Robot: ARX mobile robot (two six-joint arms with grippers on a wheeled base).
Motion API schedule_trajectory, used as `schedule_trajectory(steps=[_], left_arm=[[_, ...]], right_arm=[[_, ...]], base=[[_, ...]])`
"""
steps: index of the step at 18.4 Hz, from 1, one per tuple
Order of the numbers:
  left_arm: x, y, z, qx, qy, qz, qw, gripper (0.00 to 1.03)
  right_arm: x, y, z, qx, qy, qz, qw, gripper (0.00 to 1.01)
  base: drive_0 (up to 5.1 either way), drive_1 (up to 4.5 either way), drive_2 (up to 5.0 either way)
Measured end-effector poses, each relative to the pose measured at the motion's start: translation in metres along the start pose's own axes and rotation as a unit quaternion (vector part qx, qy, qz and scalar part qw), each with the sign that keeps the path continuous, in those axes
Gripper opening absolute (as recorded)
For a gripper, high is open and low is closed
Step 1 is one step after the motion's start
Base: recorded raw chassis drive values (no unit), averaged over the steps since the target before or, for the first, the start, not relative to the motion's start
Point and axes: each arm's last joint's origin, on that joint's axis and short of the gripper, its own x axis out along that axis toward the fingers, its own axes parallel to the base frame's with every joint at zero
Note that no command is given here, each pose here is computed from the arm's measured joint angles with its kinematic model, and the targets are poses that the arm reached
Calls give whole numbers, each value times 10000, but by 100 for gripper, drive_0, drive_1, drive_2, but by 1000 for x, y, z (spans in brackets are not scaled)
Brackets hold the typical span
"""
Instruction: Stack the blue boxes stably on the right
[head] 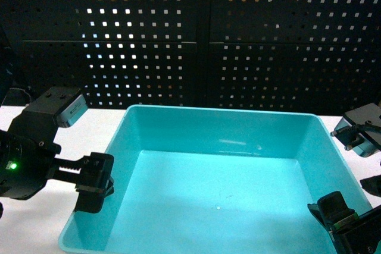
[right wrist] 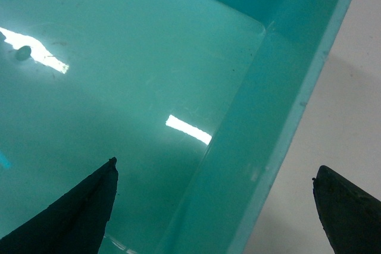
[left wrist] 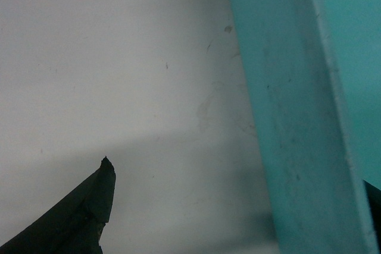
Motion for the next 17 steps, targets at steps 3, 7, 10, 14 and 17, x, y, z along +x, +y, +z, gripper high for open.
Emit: schedule_trajectory(steps=[3,7,10,14,17], left_arm=[[1,-8,10,-74,-108,-97,9999,98],[12,-14,4,-284,11,104,9995,98],[13,-12,2,-325,-64,264,9991,98],[13,-12,-3,-451,84,279,9986,98],[13,-13,-5,-669,131,288,9973,98]], right_arm=[[5,-1,-5,0,80,-4,10000,98],[11,-3,-8,10,147,-4,9999,98],[12,-2,-9,4,119,-7,9999,83],[12,0,-11,-26,41,-38,10000,47],[13,2,-14,211,-6,-75,9997,24]], base=[[0,0,0],[0,0,0],[0,0,0],[0,0,0],[0,0,0]])
